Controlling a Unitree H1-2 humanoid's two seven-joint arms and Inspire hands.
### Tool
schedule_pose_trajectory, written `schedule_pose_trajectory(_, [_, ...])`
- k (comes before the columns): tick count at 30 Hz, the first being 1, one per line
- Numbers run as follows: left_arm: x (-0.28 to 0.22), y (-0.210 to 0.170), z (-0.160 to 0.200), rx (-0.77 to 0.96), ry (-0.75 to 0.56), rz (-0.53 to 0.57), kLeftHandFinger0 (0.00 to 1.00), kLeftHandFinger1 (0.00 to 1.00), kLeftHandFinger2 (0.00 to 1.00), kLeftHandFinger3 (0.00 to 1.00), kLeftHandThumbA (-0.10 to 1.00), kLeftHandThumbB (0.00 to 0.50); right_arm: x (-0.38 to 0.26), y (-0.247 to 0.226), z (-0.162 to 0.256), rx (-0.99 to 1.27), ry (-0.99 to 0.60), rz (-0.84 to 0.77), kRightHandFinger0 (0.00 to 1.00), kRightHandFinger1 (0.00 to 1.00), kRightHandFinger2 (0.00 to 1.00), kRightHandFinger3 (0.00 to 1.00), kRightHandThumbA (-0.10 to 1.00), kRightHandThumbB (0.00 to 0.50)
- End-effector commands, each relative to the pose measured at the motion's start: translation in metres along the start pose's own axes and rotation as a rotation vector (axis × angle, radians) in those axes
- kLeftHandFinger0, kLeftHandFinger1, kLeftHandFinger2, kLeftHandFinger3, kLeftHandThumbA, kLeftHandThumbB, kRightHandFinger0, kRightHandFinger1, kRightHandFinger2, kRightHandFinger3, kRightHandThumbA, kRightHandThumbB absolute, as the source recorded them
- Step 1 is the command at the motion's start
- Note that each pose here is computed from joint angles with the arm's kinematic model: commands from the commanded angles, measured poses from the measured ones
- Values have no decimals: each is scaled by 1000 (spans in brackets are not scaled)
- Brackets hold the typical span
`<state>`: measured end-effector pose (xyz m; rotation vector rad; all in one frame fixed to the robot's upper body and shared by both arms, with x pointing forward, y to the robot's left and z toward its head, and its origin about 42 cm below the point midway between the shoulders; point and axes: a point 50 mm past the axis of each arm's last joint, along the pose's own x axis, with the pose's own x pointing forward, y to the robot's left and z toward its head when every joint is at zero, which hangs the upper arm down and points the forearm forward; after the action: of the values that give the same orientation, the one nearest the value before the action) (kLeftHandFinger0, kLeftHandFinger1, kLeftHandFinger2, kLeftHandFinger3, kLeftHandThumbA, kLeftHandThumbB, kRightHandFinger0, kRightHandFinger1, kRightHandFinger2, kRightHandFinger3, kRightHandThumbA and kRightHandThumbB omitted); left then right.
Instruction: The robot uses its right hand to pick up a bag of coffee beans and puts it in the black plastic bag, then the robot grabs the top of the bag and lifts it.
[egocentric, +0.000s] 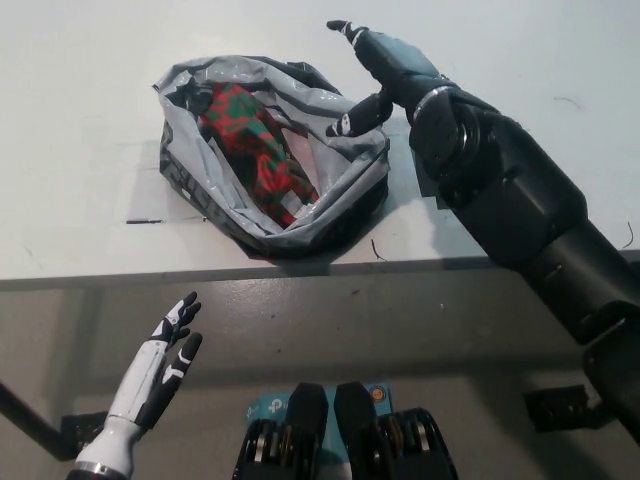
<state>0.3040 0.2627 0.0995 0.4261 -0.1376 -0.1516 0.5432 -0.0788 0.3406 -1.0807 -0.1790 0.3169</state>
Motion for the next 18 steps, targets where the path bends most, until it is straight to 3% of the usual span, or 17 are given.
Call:
schedule_pose_trajectory(1, [4, 6, 10, 18, -60, 7, 988, 1000, 1000, 1000, 1000, 150, 4, -26, 19, -121, -68, -126, 1000, 1000, 1000, 1000, 961, 476])
schedule_pose_trajectory(18, [8, 8, 11, 24, -65, 5, 986, 1000, 1000, 1000, 1000, 171, 9, 15, 8, -86, 1, 16, 1000, 1000, 1000, 1000, 1000, 500])
